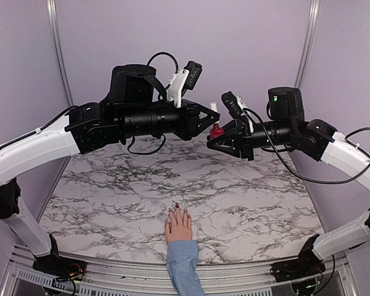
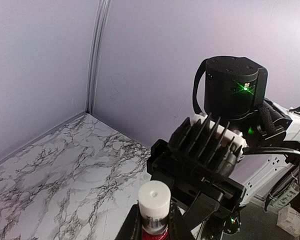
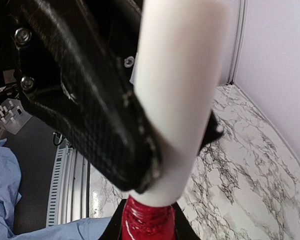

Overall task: Paint the nails
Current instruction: Paint the nail with the hand.

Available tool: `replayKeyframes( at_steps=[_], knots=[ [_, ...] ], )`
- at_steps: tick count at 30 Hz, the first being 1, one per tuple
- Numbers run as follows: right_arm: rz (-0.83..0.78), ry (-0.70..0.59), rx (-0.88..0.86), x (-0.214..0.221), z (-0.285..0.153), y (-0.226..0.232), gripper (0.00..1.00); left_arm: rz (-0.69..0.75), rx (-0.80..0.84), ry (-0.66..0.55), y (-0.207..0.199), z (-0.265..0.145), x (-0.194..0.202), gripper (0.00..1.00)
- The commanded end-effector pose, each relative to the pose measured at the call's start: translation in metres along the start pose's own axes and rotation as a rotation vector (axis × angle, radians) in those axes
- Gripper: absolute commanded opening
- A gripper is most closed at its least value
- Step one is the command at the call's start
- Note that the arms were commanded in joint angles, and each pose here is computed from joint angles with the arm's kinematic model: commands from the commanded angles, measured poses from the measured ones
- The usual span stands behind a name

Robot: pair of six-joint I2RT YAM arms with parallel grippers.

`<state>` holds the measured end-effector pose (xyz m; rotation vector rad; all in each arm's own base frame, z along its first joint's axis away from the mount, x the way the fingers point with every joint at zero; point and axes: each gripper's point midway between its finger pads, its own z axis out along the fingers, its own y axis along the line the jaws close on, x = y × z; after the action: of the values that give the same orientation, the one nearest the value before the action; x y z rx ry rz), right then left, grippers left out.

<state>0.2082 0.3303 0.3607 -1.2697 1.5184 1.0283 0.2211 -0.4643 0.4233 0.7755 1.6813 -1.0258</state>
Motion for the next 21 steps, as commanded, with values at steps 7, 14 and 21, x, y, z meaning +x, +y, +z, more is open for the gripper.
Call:
replayKeyframes(
  at_steps=[7,14,21],
  knots=[
    [-0.020,-0.011,0.003,-0.006,0.002,0.001,0.00,-0.008,0.003,-0.076,-0.003,-0.021,-0.035,0.00],
    [-0.014,-0.006,0.008,-0.003,0.003,-0.001,0.00,-0.023,0.000,-0.102,0.000,-0.030,-0.043,0.00],
    [-0.010,-0.008,0.005,-0.002,0.004,-0.001,0.00,-0.027,-0.012,-0.120,0.003,-0.038,-0.049,0.00]
  ],
)
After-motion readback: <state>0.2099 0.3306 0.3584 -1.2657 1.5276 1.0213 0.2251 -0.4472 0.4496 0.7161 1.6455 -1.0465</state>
